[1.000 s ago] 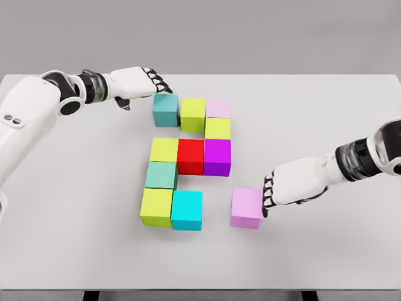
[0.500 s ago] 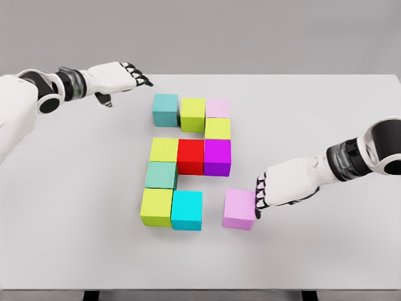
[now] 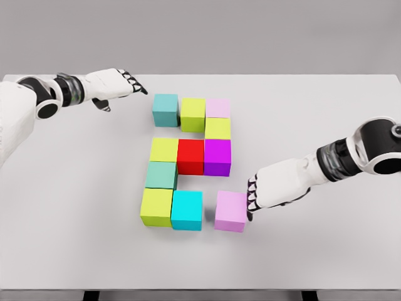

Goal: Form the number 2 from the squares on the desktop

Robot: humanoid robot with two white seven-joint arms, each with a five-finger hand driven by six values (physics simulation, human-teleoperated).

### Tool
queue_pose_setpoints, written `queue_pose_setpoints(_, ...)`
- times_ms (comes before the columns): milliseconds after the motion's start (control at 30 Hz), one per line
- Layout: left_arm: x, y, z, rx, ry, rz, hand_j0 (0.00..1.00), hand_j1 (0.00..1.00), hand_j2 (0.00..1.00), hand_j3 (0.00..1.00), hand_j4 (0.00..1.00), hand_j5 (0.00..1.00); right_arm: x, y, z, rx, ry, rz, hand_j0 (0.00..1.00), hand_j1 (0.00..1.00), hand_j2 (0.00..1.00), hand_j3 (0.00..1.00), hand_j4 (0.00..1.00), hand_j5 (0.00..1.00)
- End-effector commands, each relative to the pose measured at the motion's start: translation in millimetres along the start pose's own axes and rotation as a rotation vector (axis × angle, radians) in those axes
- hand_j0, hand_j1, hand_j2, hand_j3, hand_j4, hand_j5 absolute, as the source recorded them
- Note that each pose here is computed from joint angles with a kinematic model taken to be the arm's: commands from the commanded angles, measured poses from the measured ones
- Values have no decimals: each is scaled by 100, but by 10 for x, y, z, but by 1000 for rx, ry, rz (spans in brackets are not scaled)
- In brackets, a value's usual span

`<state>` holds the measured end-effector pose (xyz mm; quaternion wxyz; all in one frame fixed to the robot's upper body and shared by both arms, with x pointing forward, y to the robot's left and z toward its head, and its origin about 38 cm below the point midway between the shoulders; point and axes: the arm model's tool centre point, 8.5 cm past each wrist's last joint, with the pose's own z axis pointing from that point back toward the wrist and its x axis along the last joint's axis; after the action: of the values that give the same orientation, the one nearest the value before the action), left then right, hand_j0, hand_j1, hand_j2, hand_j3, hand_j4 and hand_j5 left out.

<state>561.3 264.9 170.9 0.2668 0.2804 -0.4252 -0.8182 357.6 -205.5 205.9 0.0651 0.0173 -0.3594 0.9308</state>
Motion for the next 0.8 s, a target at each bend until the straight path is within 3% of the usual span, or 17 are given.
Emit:
queue_pose_setpoints(0,16,7,-15,3,-3,4,92,92,92,92,92,92,2,-15,-10,-4,-3,-1,76,76,76,76,76,76)
queue_pose_setpoints(767,162,19,-80,11,-41,-14,92,92,92,92,92,92,29,-94,-42,-45,-33,-21,76,76,76,76,76,76)
